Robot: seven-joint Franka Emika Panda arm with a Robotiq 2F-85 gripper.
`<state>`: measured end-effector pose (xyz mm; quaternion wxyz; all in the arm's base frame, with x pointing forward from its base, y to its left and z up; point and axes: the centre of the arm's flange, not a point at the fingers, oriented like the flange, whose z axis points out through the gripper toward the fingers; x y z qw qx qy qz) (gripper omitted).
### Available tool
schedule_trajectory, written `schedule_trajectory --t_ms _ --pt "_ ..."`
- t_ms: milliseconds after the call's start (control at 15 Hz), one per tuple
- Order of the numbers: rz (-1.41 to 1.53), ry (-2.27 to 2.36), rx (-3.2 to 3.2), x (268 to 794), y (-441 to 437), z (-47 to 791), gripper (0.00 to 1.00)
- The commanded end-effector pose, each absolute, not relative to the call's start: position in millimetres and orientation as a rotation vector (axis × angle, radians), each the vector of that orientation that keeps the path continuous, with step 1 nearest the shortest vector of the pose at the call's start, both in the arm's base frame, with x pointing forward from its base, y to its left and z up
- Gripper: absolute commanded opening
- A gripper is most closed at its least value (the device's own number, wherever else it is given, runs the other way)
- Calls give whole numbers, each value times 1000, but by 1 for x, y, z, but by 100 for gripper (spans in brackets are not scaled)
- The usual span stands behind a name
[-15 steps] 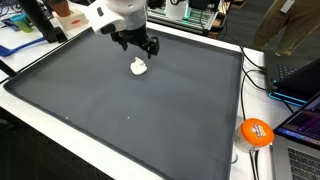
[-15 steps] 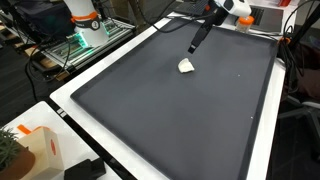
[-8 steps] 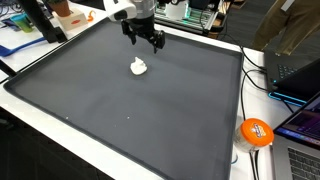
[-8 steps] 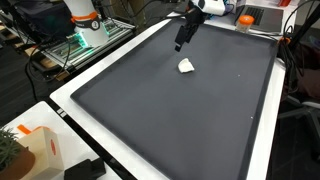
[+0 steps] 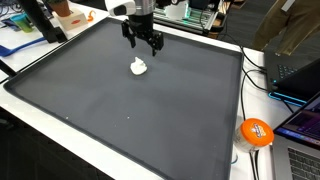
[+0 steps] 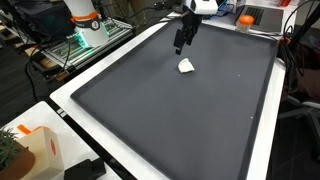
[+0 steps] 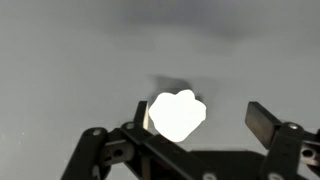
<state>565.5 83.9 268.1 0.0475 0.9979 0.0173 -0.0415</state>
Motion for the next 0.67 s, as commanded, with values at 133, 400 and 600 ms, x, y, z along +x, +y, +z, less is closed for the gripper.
schedule_trajectory --t_ms 133,400,600 --pt "247 -106 3105 499 61 262 100" --pt "497 -181 3105 472 54 268 100" --pt "465 -155 3118 491 55 264 100"
